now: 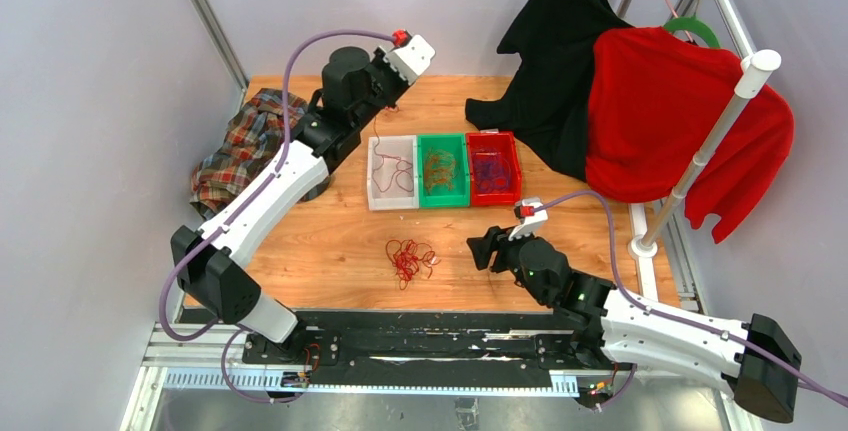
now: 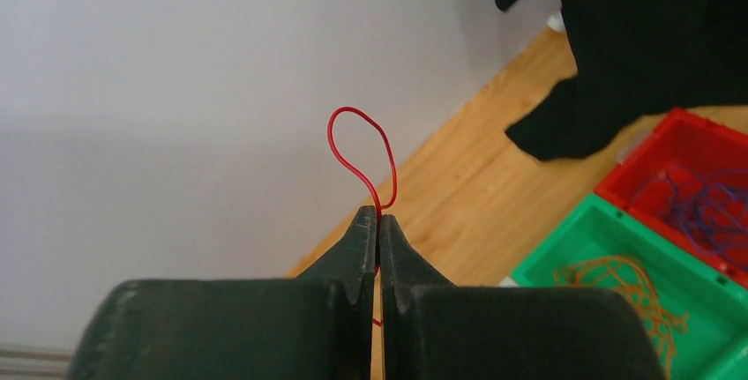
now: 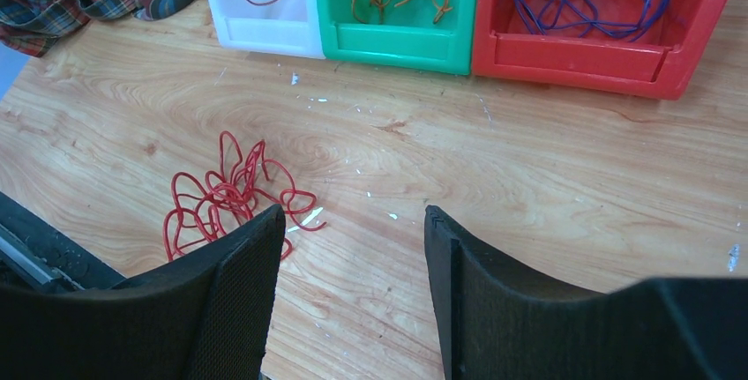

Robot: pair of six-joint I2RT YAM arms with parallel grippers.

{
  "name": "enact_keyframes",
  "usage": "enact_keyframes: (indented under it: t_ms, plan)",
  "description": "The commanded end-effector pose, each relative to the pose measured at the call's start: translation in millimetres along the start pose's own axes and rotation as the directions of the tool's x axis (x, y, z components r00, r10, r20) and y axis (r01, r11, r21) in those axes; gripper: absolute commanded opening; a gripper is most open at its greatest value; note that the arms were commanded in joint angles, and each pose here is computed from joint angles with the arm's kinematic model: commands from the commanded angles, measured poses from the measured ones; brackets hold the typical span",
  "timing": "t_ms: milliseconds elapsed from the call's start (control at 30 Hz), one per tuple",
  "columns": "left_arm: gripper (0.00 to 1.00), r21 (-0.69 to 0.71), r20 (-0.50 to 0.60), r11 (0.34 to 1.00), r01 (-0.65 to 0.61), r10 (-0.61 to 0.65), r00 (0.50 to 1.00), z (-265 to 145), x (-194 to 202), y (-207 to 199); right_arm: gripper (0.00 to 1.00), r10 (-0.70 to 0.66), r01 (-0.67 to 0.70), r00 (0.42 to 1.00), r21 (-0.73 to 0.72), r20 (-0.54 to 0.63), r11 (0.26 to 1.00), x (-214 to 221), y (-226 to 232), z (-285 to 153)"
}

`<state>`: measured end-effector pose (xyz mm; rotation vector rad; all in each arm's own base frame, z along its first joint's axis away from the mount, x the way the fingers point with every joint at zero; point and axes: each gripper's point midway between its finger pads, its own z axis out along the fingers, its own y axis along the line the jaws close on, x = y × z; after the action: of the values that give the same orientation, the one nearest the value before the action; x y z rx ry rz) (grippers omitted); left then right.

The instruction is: Untangle the cables

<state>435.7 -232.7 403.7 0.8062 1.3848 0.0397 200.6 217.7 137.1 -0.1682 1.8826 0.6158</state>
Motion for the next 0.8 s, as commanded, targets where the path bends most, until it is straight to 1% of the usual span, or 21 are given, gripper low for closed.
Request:
enact_keyframes:
  t_ms: [0, 133, 267, 433, 567, 767]
  plan:
    - [0.00, 0.040, -0.046, 0.999, 0.034, -0.032, 0.998, -2, 16, -11, 0.59, 0.000, -0.001, 1.000, 0.046, 0.011, 0.999, -1, -12, 0]
    - [0.00, 0.099, -0.143, 0.995, 0.033, -0.019, 0.990, -2, 46, -29, 0.59, 0.001, -0.002, 1.000, 0.049, 0.009, 0.999, 0, -13, 1]
    - [0.00, 0.150, -0.253, 0.988, 0.044, -0.004, 0.968, -13, 85, -49, 0.59, -0.002, 0.002, 1.000, 0.053, -0.001, 0.999, 3, -14, 2]
    - [0.00, 0.189, -0.360, 0.974, 0.126, -0.051, 0.932, -29, 130, -76, 0.59, 0.005, -0.004, 1.000, 0.054, -0.014, 0.999, 6, -14, 3]
    - [0.00, 0.215, -0.414, 0.960, 0.180, -0.077, 0.907, -36, 153, -96, 0.59, 0.005, -0.004, 1.000, 0.054, -0.026, 0.999, 8, -14, 5]
    - [0.00, 0.206, -0.451, 0.965, 0.165, -0.056, 0.891, -26, 184, -102, 0.59, -0.004, 0.006, 0.999, 0.064, -0.037, 0.998, 7, -14, 7]
